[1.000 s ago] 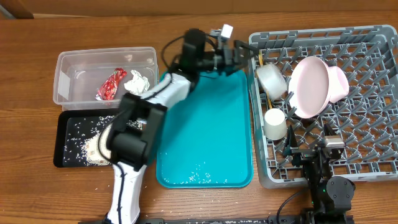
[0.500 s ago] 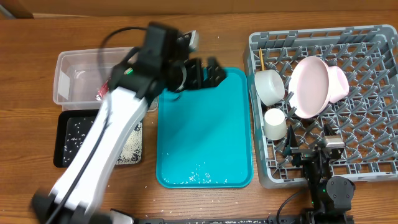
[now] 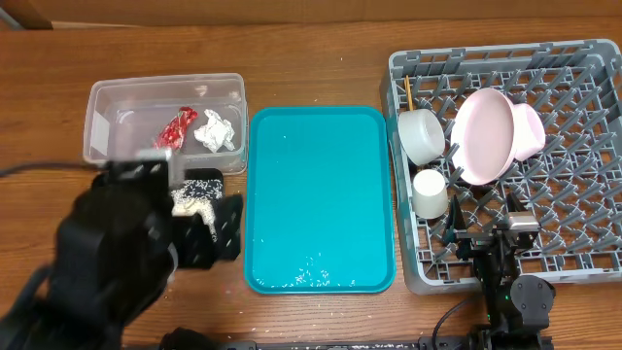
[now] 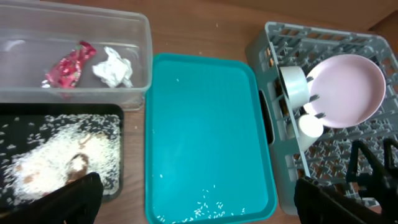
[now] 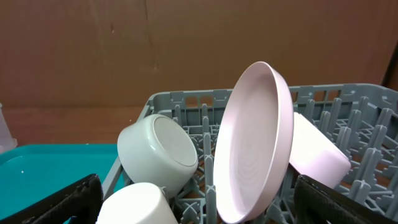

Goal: Sort waste into correct bins and load items into the dishwasher

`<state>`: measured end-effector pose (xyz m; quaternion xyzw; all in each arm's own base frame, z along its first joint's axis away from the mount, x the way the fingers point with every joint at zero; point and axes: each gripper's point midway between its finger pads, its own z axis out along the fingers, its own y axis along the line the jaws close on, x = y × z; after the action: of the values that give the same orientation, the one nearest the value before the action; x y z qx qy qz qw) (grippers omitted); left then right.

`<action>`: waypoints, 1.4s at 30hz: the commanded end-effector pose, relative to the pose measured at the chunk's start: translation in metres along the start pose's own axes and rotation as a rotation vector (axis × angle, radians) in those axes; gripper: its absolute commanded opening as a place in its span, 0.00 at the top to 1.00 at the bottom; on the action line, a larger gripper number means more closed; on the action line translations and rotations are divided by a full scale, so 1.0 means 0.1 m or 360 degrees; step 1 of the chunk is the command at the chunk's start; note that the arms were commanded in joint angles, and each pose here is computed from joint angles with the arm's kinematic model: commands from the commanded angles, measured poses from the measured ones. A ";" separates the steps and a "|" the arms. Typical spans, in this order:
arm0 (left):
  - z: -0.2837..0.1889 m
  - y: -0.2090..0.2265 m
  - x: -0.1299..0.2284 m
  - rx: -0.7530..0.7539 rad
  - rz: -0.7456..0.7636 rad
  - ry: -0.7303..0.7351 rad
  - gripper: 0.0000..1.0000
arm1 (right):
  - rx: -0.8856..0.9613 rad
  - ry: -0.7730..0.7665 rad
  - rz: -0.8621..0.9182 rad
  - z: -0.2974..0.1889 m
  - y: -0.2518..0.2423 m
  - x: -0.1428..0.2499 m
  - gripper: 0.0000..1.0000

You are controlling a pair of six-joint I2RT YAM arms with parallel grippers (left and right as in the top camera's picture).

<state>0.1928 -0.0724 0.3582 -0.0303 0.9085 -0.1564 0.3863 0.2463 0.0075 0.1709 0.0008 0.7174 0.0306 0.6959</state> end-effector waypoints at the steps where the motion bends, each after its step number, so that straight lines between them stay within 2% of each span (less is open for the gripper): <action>1: -0.15 0.09 0.07 -0.0041 0.0047 -0.0032 0.00 | 0.0005 -0.0008 -0.0001 0.00 -0.01 0.01 0.00; 9: -0.18 0.24 0.18 -0.0143 0.0117 0.0008 0.00 | 0.0005 -0.0008 -0.0001 0.00 -0.01 0.01 0.00; 13: 0.00 0.18 -0.06 -0.0127 0.0256 -0.0172 0.00 | 0.0005 -0.0008 -0.0001 0.00 -0.01 0.01 0.00; 17: 0.27 0.04 -0.20 0.0054 0.0426 -0.0410 0.00 | 0.0005 -0.0008 -0.0001 0.00 -0.01 0.01 0.00; 23: 0.61 0.14 0.03 0.0218 0.0402 -0.0633 0.00 | 0.0005 -0.0008 -0.0001 0.00 -0.01 0.01 0.00; 29: 0.67 0.30 0.30 0.0236 0.0420 -0.0899 0.00 | 0.0005 -0.0008 -0.0001 0.00 -0.01 0.01 0.00; 36: 0.67 0.60 0.48 0.0076 0.0369 -0.1150 0.00 | 0.0005 -0.0008 -0.0001 0.00 -0.01 0.01 0.00; 42: 0.92 0.87 0.60 -0.0084 0.0309 -0.1162 0.00 | 0.0005 -0.0008 -0.0001 0.00 -0.01 0.01 0.00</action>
<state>0.2143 -0.0406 0.2477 0.0194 0.7079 -0.1162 0.6965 0.2463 0.0075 0.1709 0.0005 0.7174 0.0306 0.6959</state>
